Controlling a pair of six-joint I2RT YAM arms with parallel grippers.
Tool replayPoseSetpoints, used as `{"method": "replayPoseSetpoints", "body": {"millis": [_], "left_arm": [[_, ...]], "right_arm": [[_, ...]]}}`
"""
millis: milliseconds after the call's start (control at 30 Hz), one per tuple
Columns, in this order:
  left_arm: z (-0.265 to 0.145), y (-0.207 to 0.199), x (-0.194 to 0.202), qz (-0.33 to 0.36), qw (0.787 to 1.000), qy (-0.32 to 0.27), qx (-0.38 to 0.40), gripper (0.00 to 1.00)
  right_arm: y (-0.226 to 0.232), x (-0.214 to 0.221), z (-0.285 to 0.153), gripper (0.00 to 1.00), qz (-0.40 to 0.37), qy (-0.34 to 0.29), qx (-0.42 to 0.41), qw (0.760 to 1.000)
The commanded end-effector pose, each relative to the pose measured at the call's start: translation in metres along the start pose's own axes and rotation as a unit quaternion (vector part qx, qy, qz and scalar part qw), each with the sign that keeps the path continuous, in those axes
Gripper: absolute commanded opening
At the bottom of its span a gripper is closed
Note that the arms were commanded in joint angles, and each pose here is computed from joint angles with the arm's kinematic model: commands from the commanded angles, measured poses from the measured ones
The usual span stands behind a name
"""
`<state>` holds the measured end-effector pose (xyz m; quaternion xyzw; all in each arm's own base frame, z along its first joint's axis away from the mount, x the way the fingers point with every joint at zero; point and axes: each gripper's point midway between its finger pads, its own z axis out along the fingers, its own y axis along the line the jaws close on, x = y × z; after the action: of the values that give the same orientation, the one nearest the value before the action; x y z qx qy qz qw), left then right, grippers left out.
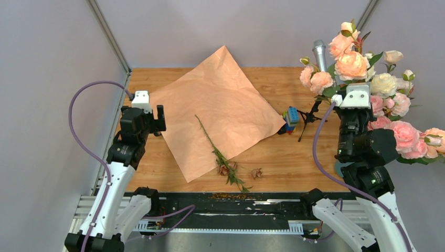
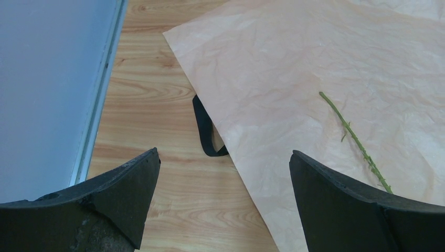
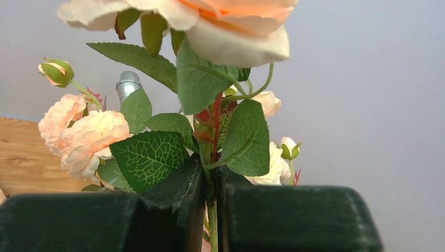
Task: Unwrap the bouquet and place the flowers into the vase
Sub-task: Insert the fake flower into the vase.
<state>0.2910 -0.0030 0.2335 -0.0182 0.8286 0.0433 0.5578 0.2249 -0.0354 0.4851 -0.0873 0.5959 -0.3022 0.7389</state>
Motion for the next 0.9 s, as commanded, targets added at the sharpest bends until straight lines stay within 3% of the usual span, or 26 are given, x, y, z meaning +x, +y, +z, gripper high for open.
{"method": "replayPoseSetpoints", "body": {"millis": [0,467,867], "left_arm": [[-0.002,-0.001,-0.013,0.003,1.000,-0.030,0.004,1.00],[-0.003,-0.004,-0.013,0.006,0.999,-0.031,0.011,1.00],[-0.003,-0.005,-0.012,0.006,0.999,-0.031,0.012,1.00]], "right_arm": [[-0.014,0.011,-0.006,0.00,0.021,0.012,0.047,0.999],[-0.014,0.052,-0.016,0.00,0.046,0.057,0.120,0.990],[-0.017,0.023,-0.008,0.00,0.098,0.008,0.103,0.990]]}}
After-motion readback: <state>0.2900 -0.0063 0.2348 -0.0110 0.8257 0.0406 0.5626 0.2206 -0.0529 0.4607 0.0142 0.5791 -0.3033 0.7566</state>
